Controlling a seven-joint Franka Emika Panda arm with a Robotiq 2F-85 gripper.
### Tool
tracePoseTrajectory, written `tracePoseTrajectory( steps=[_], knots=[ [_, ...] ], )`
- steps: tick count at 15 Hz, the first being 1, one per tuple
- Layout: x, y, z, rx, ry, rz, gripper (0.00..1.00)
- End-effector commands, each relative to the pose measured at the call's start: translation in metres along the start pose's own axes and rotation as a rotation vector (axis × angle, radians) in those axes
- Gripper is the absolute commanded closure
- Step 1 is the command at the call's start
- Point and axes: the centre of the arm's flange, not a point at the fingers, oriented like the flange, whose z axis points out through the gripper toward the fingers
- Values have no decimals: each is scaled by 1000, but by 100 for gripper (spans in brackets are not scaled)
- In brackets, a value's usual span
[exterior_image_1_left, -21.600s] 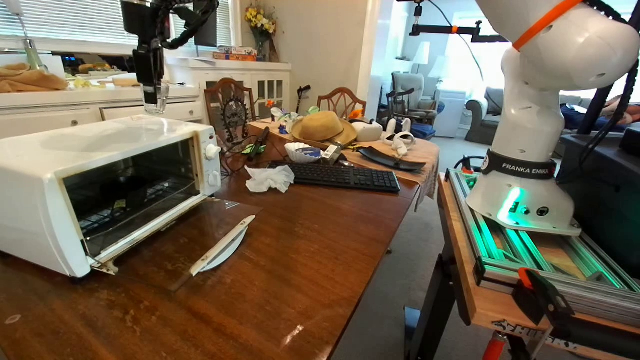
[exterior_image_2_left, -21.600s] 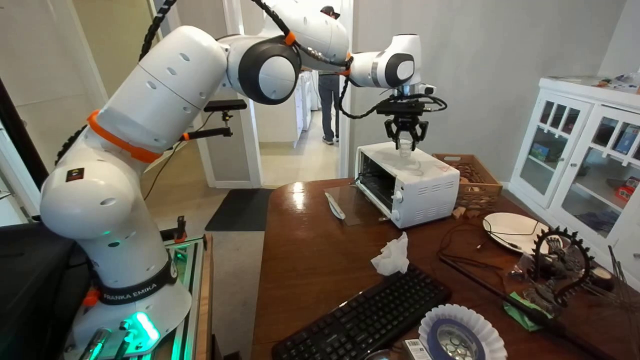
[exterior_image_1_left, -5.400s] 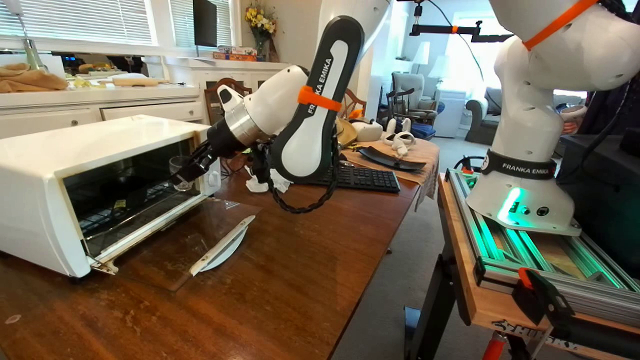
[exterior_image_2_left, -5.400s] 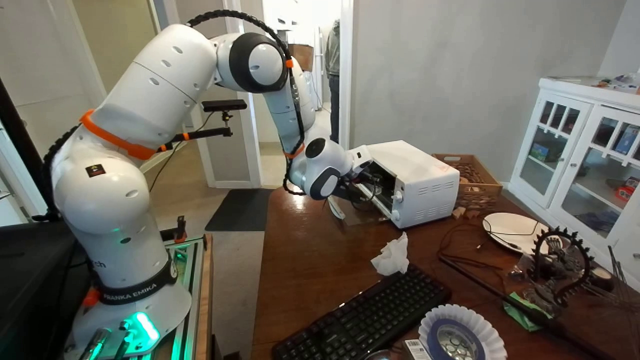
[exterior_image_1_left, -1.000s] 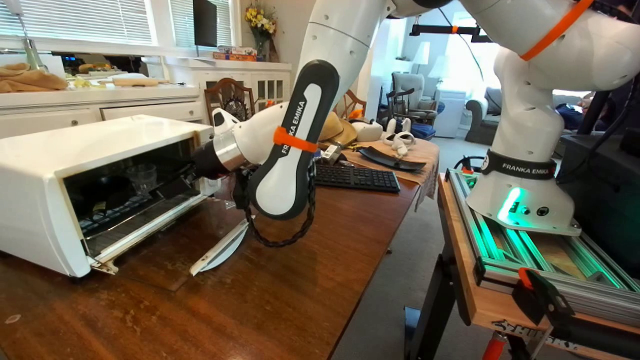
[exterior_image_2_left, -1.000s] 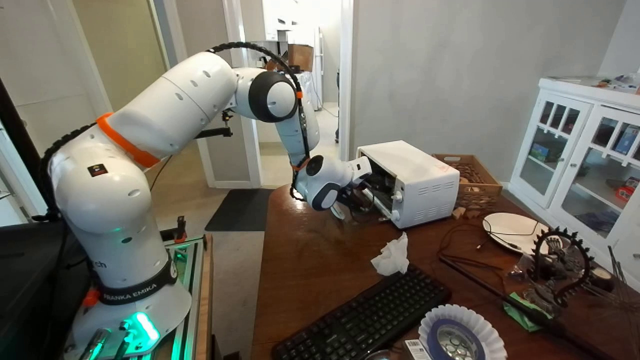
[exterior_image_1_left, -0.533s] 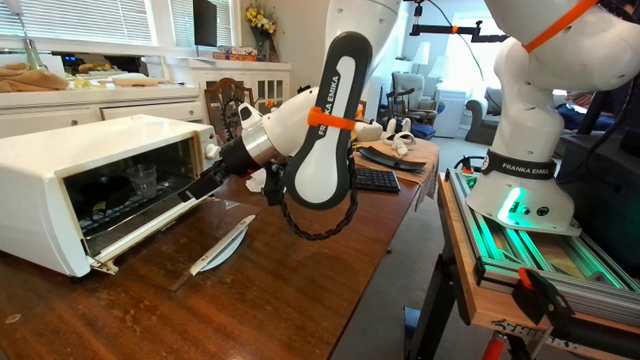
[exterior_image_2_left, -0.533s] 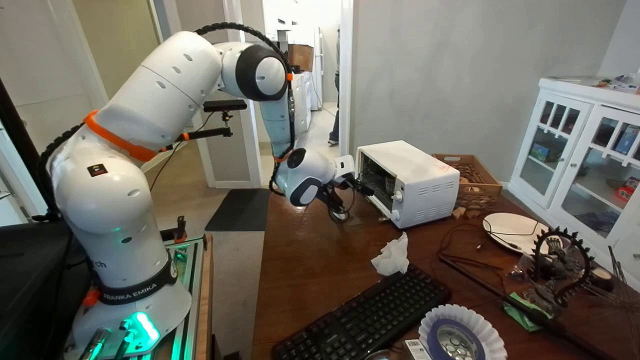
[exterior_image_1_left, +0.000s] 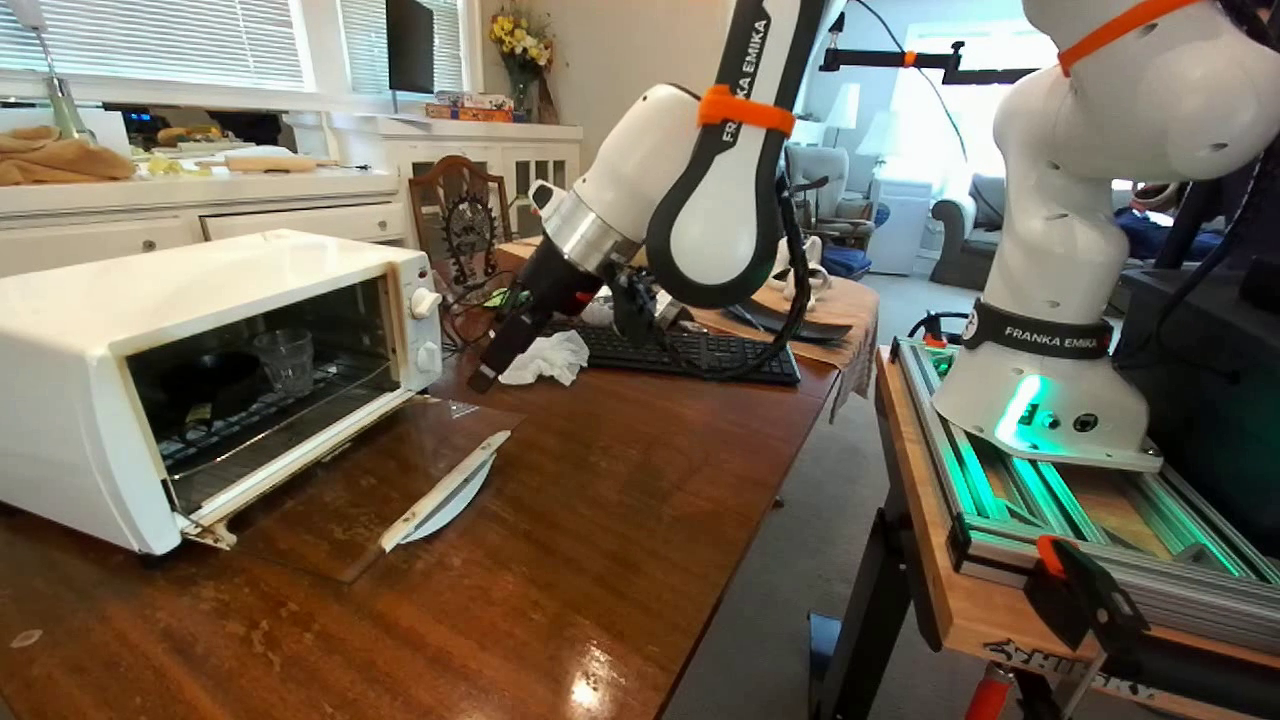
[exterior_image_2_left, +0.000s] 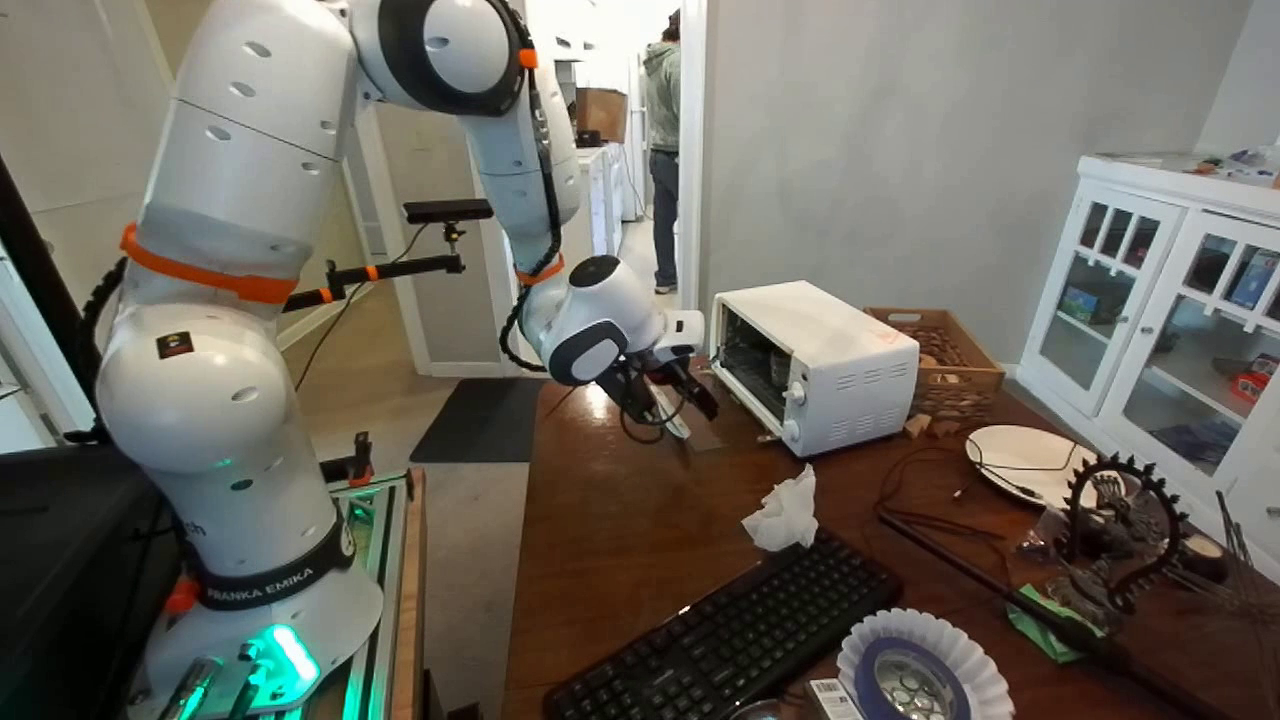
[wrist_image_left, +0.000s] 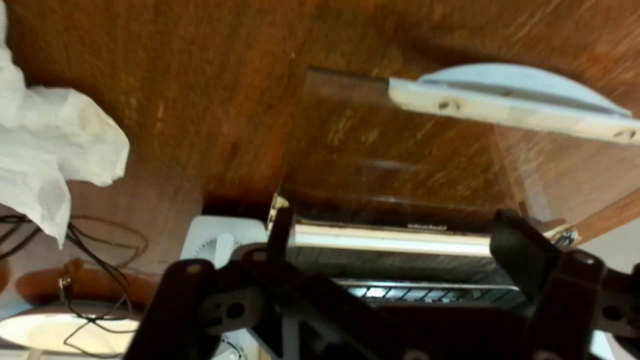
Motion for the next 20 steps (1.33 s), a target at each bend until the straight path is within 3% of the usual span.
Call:
tracePoseTrajectory(
  steps=[1,6,10,15,20],
  knots=[
    [-7,14,-31,39,-198,-35,0],
    [-16,15,-25,81,-419,-113,0],
    [-13,11,-14,116,-514,-313,0],
    [14,11,-7,41,-590,-564,0],
    [17,-15,-3,-29,-631,-813,0]
  ],
)
